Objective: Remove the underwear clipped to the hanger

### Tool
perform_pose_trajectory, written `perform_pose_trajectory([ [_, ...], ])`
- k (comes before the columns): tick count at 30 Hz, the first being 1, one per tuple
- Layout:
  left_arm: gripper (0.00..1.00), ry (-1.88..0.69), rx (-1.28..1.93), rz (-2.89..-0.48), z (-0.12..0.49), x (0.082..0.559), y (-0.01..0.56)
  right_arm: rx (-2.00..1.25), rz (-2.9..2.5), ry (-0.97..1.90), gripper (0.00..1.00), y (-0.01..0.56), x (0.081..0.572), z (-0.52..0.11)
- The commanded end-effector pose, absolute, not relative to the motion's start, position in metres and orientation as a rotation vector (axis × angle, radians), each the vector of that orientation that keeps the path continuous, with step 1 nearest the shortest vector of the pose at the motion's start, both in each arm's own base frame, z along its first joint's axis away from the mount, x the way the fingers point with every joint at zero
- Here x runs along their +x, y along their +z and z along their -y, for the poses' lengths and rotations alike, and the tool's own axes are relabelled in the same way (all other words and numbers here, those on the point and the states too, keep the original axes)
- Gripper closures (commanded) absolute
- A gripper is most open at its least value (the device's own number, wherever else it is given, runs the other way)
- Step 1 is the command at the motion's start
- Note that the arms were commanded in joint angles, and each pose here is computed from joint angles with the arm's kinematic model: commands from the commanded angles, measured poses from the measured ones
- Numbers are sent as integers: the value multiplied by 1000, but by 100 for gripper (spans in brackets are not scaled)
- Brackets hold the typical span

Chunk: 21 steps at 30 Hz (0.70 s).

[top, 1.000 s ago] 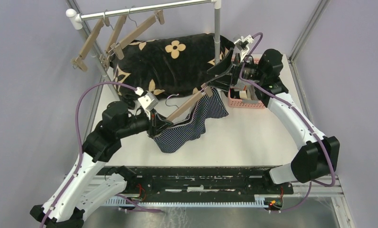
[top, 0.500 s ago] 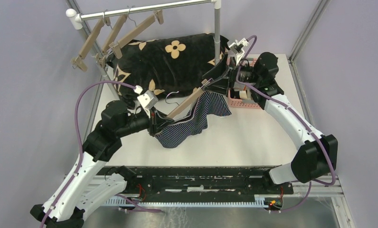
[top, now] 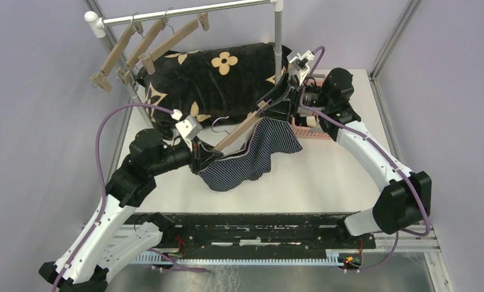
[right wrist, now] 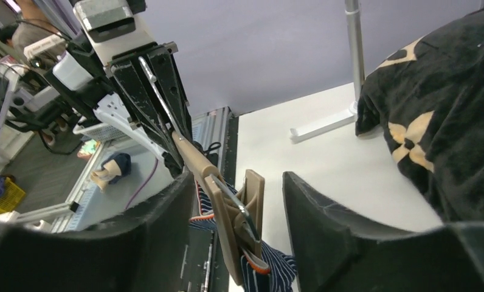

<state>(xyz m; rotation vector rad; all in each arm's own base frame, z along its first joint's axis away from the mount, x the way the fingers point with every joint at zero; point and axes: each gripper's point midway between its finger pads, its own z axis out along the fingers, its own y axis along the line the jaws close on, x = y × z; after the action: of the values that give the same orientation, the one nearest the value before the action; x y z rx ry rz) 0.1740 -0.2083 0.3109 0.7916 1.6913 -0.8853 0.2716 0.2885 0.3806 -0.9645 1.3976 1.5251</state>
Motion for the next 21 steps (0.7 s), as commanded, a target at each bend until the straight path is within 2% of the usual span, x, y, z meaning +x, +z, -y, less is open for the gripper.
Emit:
perform_pose_trajectory([
  [1,97,-900,797,-1567,212,173,339,-986,-1302,1456,24,399,271,-290],
  [2,97,-902,798,-1564,213,173,340,-979,-1297,1444,18,401,271,-290],
  [4,97,-911,802,-1555,213,171,341,-981,-1285,1429,17,405,270,-289],
  [7,97,-916,804,-1555,214,171,341,-988,-1279,1424,30,408,268,-288],
  [10,97,-922,808,-1559,215,171,338,-985,-1272,1420,31,411,267,-288],
  [11,97,-922,807,-1560,215,171,338,-981,-1272,1417,35,412,268,-288],
  [13,97,-922,806,-1562,215,171,337,-983,-1264,1413,52,414,267,-288],
  [16,97,-924,806,-1569,215,171,334,-985,-1244,1409,89,421,266,-287],
  [17,97,-923,805,-1569,215,172,334,-981,-1238,1405,98,424,265,-287],
  [20,97,-925,803,-1574,216,173,332,-969,-1226,1392,97,430,264,-285],
  [21,97,-925,803,-1570,216,173,332,-965,-1227,1388,75,431,264,-285],
])
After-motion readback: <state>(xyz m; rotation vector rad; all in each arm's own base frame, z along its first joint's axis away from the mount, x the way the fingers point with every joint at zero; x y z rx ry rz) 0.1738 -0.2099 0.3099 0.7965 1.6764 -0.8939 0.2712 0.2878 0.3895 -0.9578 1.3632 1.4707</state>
